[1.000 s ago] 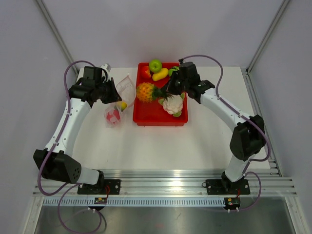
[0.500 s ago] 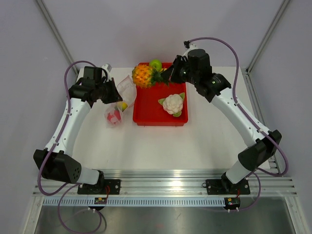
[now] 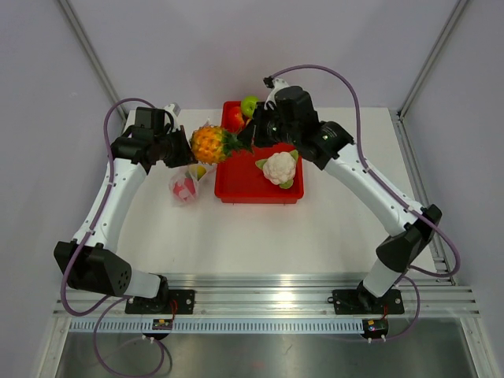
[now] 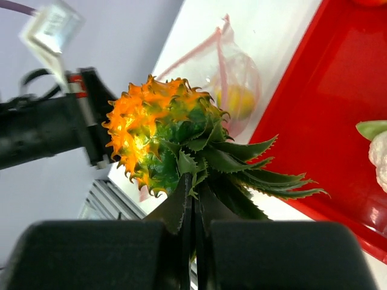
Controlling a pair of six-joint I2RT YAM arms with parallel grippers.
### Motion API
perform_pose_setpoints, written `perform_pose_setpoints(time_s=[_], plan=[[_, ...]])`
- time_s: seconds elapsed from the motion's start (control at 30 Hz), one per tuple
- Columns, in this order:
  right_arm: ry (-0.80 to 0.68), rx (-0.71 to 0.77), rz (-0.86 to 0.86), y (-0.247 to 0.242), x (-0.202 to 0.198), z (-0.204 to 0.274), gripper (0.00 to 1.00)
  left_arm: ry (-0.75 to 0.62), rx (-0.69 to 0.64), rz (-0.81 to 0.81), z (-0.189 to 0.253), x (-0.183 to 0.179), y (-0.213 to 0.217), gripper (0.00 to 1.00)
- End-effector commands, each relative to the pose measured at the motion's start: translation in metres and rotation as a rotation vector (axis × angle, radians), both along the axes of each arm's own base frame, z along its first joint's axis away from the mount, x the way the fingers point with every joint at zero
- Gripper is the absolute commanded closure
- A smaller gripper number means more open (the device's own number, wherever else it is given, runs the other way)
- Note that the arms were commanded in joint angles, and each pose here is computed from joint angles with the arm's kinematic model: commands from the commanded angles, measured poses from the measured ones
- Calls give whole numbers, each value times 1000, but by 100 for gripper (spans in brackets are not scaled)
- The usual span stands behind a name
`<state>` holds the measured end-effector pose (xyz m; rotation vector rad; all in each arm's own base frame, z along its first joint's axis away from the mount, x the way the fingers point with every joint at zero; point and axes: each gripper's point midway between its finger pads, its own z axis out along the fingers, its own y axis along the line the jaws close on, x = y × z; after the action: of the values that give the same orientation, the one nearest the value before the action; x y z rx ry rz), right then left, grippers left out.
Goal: Place the food in the zip-top bag and seal the zipper
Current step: Place the fake fruit in the zipper food storage bag.
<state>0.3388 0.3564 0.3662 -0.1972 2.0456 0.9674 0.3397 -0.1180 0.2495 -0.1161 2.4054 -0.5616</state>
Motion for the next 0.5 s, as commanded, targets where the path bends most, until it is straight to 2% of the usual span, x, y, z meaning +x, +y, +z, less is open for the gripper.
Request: perform_pose_setpoints(time_s=[0.0,0.2,0.47], plan=[[65,-123,8,5,8,-39,100,-71,-27,-25,22,5,-4,100],[112,-281,-65,-9,23,-78,100,-81,-30,-27,32,5,-5,100],[38,-322,-101,-2,32,-53,100,-78,-63,-72,35,1,-13,100]])
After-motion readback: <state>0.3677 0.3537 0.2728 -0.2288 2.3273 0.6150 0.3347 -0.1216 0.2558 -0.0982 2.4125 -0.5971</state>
